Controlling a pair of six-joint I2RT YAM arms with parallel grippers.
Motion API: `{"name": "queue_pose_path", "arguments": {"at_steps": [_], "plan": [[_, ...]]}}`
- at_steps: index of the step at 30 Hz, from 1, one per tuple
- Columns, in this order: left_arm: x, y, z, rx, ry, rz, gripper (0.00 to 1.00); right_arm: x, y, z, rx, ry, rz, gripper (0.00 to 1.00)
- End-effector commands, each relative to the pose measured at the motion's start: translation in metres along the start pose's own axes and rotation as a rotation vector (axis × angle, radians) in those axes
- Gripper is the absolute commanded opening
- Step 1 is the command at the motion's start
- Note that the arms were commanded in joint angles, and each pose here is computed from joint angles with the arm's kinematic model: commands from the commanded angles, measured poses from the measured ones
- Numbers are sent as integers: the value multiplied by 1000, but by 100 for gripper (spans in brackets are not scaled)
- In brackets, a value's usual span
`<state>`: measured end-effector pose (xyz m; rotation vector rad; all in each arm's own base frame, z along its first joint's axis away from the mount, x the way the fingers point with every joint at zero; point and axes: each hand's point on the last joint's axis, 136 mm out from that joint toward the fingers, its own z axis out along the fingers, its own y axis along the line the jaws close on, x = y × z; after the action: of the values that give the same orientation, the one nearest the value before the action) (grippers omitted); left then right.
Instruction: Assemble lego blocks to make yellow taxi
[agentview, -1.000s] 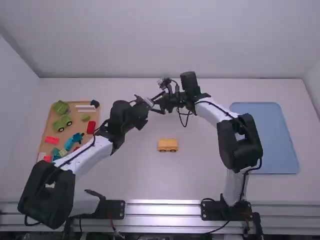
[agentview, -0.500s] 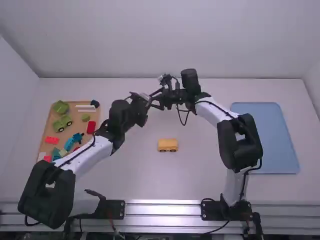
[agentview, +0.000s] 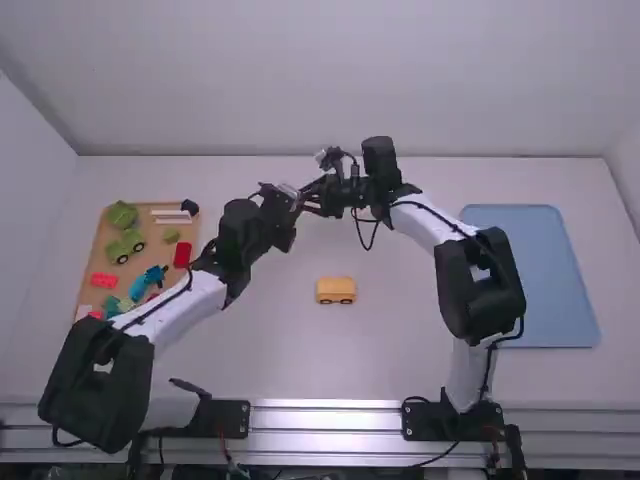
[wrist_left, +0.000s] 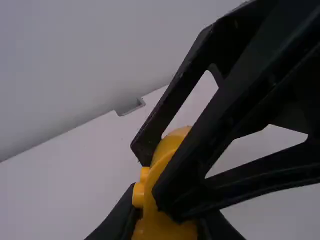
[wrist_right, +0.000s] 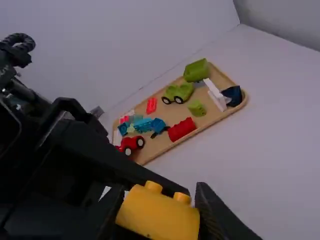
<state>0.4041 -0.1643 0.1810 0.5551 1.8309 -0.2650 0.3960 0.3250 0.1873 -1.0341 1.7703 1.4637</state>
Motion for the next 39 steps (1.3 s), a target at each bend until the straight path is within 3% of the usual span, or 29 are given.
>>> {"name": "queue_pose_path", "arguments": {"at_steps": [1, 4, 6, 7, 8, 11, 15, 24, 34, 37, 39], "plan": [[-14, -9, -2, 40, -49, 3, 20, 1, -3, 4, 2, 4, -4, 24], [-16, -8, -2, 39, -55, 4, 22, 1, -2, 4, -1, 3, -6, 23], [-17, -8, -2, 39, -60, 4, 29, 1, -2, 4, -1, 3, -6, 22], [-17, -8, -2, 39, -62, 4, 46, 1, -2, 4, -2, 3, -6, 20], [-17, -8, -2, 39, -62, 3, 50, 1, -2, 4, -1, 3, -6, 20], [-18, -11, -2, 56, -61, -118, 98, -3, 2, 2, -31, -7, -38, 19], [-28, -29, -13, 237, -93, -151, 99, -8, 15, -14, -134, -24, -103, 17], [-40, -19, -67, 650, -189, -178, 99, -13, 24, -47, -244, -70, -184, 14], [-17, -25, -64, 895, -155, -227, 99, 3, 38, -27, -283, -46, -250, 9], [-9, -22, -62, 958, -144, -260, 100, 20, 24, -25, -170, 12, -264, 8], [-5, -18, -61, 972, -140, -276, 98, 25, 28, -29, -130, 48, -300, 8]]}}
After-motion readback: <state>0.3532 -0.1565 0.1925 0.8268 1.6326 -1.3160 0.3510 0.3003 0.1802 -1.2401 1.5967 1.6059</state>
